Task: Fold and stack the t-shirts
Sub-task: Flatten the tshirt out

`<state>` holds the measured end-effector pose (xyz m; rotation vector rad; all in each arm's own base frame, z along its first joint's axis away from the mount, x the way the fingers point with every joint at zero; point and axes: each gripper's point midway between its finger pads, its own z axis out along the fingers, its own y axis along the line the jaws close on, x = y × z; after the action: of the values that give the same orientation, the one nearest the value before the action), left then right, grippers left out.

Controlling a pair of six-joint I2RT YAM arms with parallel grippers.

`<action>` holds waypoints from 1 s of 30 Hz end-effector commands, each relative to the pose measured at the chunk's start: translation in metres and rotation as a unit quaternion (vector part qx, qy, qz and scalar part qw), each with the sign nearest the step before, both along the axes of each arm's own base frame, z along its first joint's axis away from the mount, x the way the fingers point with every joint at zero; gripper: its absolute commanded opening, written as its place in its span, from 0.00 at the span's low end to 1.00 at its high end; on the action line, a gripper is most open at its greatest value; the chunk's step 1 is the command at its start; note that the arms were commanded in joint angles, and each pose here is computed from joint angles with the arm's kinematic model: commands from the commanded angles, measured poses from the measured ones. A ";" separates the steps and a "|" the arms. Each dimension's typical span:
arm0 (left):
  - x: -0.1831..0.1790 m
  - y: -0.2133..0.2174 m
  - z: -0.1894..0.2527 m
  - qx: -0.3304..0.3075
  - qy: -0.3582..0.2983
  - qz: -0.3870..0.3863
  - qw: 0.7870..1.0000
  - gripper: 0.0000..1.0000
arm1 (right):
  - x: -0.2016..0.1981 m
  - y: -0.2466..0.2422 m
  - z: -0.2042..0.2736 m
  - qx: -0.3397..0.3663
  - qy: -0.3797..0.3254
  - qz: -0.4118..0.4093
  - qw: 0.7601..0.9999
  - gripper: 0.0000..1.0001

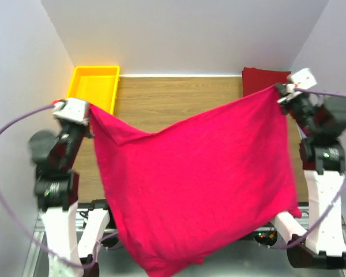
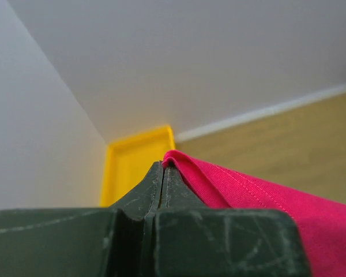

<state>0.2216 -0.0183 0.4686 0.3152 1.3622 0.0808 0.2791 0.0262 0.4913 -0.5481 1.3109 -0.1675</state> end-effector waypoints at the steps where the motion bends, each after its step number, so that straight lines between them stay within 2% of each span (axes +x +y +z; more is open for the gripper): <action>1: 0.037 -0.013 -0.061 -0.023 0.067 -0.041 0.997 0.00 | 0.030 0.008 -0.071 -0.014 0.072 0.034 0.997 0.00; 2: 0.052 -0.012 -0.088 -0.030 0.097 -0.040 0.994 0.00 | 0.040 0.007 -0.090 -0.012 0.090 0.035 0.995 0.01; 6: 0.111 -0.012 -0.139 -0.058 0.158 -0.041 0.985 0.00 | 0.088 0.009 -0.168 -0.002 0.157 0.050 0.986 0.01; 7: 0.133 -0.013 -0.162 -0.063 0.190 -0.042 0.979 0.00 | 0.097 0.009 -0.177 -0.002 0.158 0.052 0.986 0.01; 8: 0.155 -0.014 -0.183 -0.065 0.216 -0.044 0.973 0.00 | 0.112 0.008 -0.211 0.003 0.195 0.053 0.979 0.01; 11: 0.186 -0.018 -0.210 -0.058 0.243 -0.046 0.967 0.00 | 0.145 0.001 -0.251 0.012 0.221 0.035 0.974 0.01; 13: 0.213 -0.022 -0.249 -0.052 0.281 -0.049 0.957 0.00 | 0.162 -0.004 -0.263 0.013 0.222 0.024 0.975 0.01; 14: 0.227 -0.021 -0.245 -0.049 0.279 -0.045 0.958 0.00 | 0.169 -0.007 -0.270 0.013 0.225 0.017 0.974 0.01; 15: 0.242 -0.022 -0.273 -0.053 0.309 -0.042 0.949 0.00 | 0.180 -0.009 -0.283 0.013 0.231 0.013 0.973 0.01; 16: 0.258 -0.021 -0.265 -0.053 0.302 -0.041 0.951 0.00 | 0.185 -0.011 -0.287 0.013 0.231 0.009 0.973 0.00; 19: 0.287 -0.021 -0.295 -0.058 0.331 -0.039 0.941 0.00 | 0.203 -0.015 -0.302 0.003 0.240 0.003 0.971 0.01; 22: 0.321 -0.021 -0.286 -0.058 0.316 -0.036 0.946 0.00 | 0.223 -0.025 -0.316 -0.003 0.252 -0.016 0.968 0.01; 23: 0.328 -0.020 -0.283 -0.057 0.313 -0.035 0.947 0.00 | 0.227 -0.025 -0.318 -0.003 0.253 -0.016 0.967 0.01; 24: 0.333 -0.019 -0.299 -0.054 0.330 -0.033 0.942 0.00 | 0.231 -0.026 -0.320 -0.004 0.254 -0.020 0.967 0.00; 25: 0.344 -0.033 -0.286 -0.045 0.319 -0.043 0.946 0.00 | 0.238 -0.028 -0.324 -0.004 0.257 -0.022 0.966 0.01; 27: 0.352 -0.040 -0.289 -0.036 0.323 -0.045 0.944 0.00 | 0.244 -0.029 -0.328 0.000 0.262 -0.026 0.965 0.01; 30: 0.360 -0.047 -0.307 -0.017 0.346 -0.044 0.937 0.00 | 0.251 -0.029 -0.332 0.002 0.265 -0.025 0.964 0.01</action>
<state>0.5665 -0.0529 0.1403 0.3398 2.0889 -0.1889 0.5054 0.0061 0.1276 -0.6006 1.9471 0.0099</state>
